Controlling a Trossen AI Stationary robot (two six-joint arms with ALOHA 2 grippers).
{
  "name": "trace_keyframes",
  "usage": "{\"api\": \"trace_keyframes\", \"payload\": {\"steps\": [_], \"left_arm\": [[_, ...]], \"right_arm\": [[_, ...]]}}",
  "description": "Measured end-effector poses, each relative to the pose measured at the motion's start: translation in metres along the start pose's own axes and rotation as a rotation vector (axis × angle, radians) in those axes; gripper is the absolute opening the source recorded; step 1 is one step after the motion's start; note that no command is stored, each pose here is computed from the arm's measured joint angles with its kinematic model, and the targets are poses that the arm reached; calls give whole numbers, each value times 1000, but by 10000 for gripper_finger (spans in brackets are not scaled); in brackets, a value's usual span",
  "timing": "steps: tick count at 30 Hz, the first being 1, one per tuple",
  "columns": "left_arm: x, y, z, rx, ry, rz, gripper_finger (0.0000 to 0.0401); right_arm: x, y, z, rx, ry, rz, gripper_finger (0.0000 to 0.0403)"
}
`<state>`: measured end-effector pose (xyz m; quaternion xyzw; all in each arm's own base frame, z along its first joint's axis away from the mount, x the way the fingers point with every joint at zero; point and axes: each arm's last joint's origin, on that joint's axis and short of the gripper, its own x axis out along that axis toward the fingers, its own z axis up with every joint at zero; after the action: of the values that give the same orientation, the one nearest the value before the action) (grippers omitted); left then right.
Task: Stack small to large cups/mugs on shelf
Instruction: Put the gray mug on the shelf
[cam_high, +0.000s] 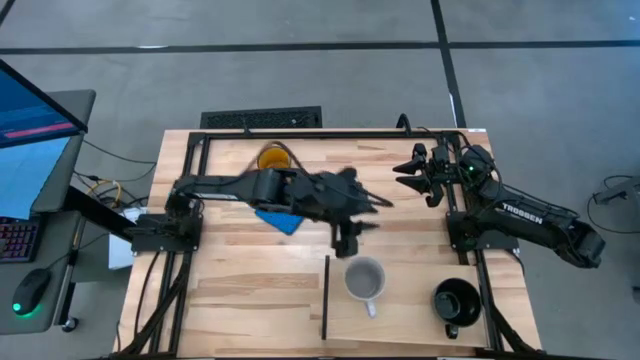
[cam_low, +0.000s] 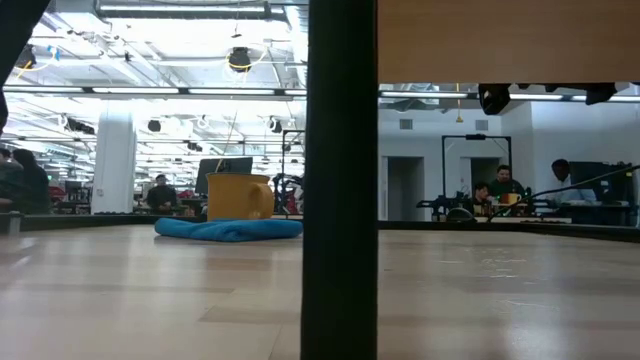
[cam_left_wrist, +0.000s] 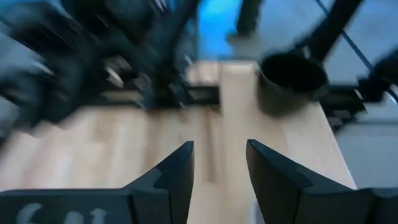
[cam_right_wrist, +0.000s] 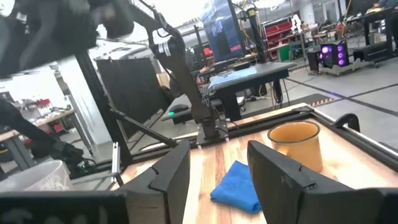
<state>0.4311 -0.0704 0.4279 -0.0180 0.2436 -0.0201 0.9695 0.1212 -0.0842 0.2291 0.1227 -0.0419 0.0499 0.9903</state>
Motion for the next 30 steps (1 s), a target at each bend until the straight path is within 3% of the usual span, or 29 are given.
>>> {"api": "trace_keyframes", "payload": {"steps": [5,15,24,30], "left_arm": [[-33,5,14,55,-79,92,137],[-88,8,31,120,-178,82,137],[-113,11,36,189,-214,34,137],[-131,21,30,173,-159,28,137]], "right_arm": [[0,2,5,-3,-40,17,182],[-2,12,24,-22,-143,120,182],[2,27,71,-106,-188,217,182],[3,36,96,-143,-183,267,182]]}}
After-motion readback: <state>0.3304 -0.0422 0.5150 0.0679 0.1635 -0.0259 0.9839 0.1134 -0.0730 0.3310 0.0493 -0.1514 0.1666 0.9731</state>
